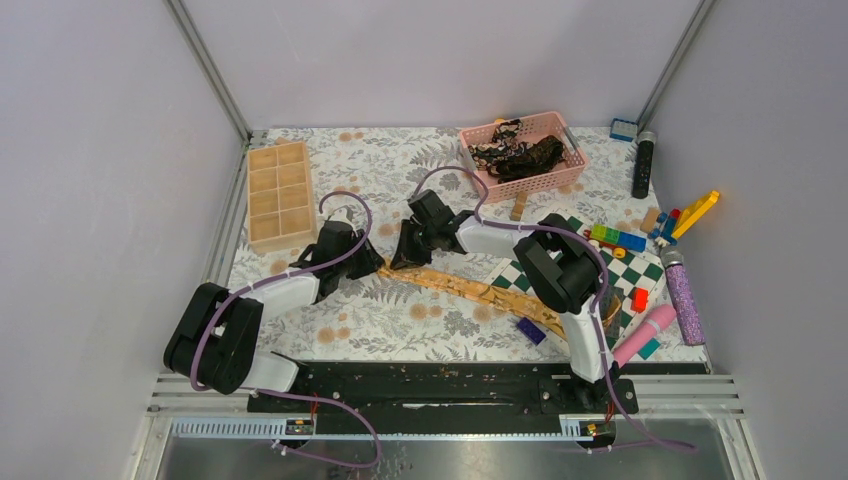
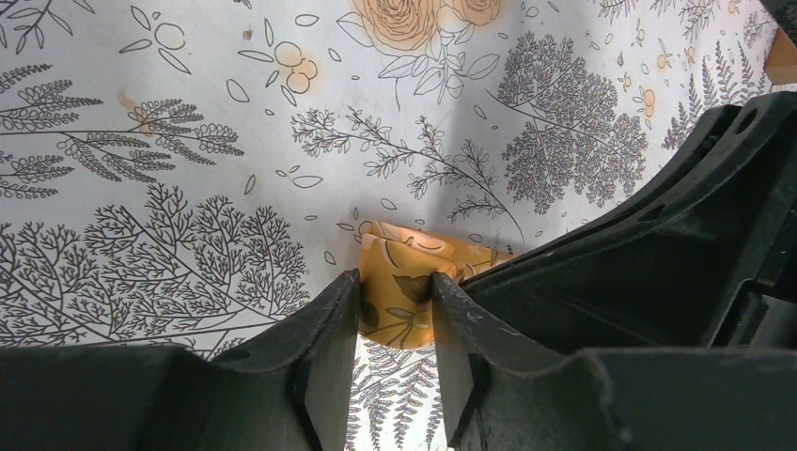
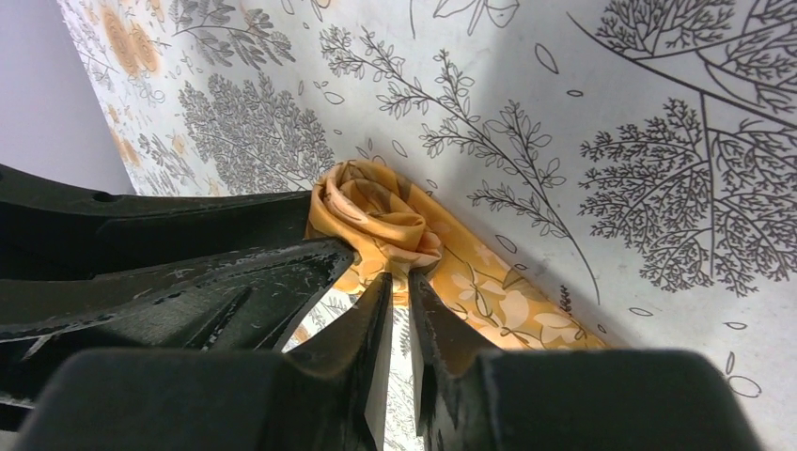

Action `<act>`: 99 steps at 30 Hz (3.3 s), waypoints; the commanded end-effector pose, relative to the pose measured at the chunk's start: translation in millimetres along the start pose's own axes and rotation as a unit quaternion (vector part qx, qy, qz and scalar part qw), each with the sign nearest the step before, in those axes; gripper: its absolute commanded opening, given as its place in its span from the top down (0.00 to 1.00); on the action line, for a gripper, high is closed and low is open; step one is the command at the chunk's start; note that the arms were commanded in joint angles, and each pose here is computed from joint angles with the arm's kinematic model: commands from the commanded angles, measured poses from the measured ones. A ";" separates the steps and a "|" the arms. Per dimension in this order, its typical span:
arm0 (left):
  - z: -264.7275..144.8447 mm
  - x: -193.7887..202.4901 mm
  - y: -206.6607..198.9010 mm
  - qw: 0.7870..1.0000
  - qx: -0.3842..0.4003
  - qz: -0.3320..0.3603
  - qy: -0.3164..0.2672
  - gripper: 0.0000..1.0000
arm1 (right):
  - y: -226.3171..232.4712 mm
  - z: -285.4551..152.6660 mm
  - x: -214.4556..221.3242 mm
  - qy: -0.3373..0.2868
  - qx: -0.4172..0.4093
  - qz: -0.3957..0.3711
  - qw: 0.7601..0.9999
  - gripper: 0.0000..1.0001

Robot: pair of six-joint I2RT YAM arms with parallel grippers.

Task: Roll the ties
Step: Roll the tie at the center of the board.

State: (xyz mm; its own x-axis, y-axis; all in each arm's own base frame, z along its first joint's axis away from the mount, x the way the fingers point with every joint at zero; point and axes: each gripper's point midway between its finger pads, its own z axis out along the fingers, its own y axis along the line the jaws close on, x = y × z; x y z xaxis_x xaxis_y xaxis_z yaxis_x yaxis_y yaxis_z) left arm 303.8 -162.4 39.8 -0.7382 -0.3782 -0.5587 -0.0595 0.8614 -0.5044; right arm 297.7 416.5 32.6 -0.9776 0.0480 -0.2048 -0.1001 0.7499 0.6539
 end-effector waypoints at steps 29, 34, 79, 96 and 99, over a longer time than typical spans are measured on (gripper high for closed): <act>6.1 5.4 -11.7 0.999 0.046 0.004 -0.002 0.52 | -11.2 8.8 -0.2 0.002 0.036 0.002 0.999 0.82; 7.5 8.2 -11.0 0.999 0.047 -0.001 0.001 0.52 | -11.4 8.6 -1.0 0.001 0.039 0.001 0.999 0.82; -1.7 -21.1 -18.3 0.991 -0.065 0.103 -0.056 0.94 | -3.8 -125.4 -19.7 -0.119 0.000 -0.057 0.991 0.55; 4.4 -27.0 -34.5 0.938 -0.216 0.253 -0.101 0.96 | -51.1 -170.1 4.7 -0.154 0.049 -0.051 0.986 0.55; 5.8 -25.4 -34.9 0.926 -0.236 0.277 -0.101 0.97 | -58.6 -186.2 5.3 -0.170 0.066 -0.056 0.982 0.55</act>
State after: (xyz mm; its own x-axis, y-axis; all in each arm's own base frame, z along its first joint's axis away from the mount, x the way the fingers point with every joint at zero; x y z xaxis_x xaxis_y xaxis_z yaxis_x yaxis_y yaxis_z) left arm 315.8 -192.4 49.4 -0.6578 0.0867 -0.7482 0.0221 0.9951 0.0959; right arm 260.4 273.9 112.9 -0.8864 0.1478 -0.4388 -0.1483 0.8071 0.5715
